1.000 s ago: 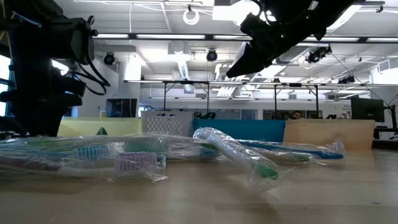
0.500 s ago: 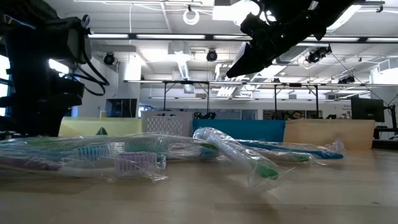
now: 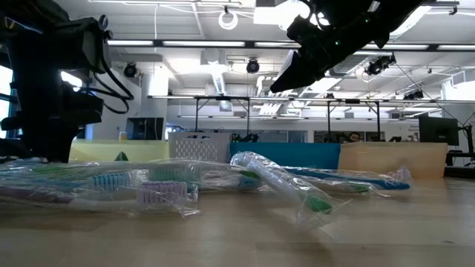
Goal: Pick & Place Toothbrushes
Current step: Put the orange toothbrush into the yellow bin
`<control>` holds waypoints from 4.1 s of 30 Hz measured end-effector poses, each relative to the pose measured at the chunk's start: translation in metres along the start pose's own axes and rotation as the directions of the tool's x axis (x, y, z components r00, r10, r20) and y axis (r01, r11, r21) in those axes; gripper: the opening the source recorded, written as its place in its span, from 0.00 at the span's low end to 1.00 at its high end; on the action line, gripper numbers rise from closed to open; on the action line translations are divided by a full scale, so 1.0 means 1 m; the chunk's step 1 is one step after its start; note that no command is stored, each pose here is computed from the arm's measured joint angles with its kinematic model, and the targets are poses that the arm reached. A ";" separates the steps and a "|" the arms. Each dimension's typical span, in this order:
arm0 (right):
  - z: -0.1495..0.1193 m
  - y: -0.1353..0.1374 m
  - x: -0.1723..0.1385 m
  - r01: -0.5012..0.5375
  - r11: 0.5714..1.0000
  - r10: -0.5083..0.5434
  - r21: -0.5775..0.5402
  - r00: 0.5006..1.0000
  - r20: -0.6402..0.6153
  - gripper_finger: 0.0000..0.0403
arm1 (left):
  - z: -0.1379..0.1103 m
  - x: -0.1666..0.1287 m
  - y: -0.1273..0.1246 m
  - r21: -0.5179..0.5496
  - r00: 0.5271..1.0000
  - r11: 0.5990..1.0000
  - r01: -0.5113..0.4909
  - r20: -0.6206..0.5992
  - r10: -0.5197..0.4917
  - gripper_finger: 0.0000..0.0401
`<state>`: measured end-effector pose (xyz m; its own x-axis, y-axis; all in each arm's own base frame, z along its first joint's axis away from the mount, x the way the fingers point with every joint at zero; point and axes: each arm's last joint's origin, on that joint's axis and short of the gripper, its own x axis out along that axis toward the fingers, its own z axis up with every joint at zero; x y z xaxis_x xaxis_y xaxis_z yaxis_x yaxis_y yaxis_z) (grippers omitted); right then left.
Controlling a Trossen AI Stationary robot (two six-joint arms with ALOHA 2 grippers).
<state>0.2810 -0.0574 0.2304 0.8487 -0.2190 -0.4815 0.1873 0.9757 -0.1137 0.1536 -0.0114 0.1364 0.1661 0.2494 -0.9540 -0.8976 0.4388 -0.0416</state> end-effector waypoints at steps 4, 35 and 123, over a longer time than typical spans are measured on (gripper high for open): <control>0.000 0.000 0.000 0.000 1.000 0.000 0.000 1.000 0.000 0.20 | 0.001 0.000 -0.001 0.043 1.000 0.999 0.008 0.023 -0.009 0.02; 0.000 0.000 0.000 0.000 1.000 0.000 0.000 1.000 -0.001 0.20 | 0.082 -0.155 -0.064 0.586 0.809 0.768 -0.259 0.566 -0.159 0.00; 0.000 0.000 0.000 0.000 1.000 0.000 -0.007 1.000 0.000 0.20 | 0.228 0.031 0.096 0.558 0.974 0.824 -0.099 0.223 -0.034 0.03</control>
<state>0.2810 -0.0574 0.2304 0.8485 -0.2188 -0.4818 0.1835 0.9757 -0.1200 0.1657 0.2349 0.1709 0.2839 0.4204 -0.8618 -0.5285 0.8185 0.2253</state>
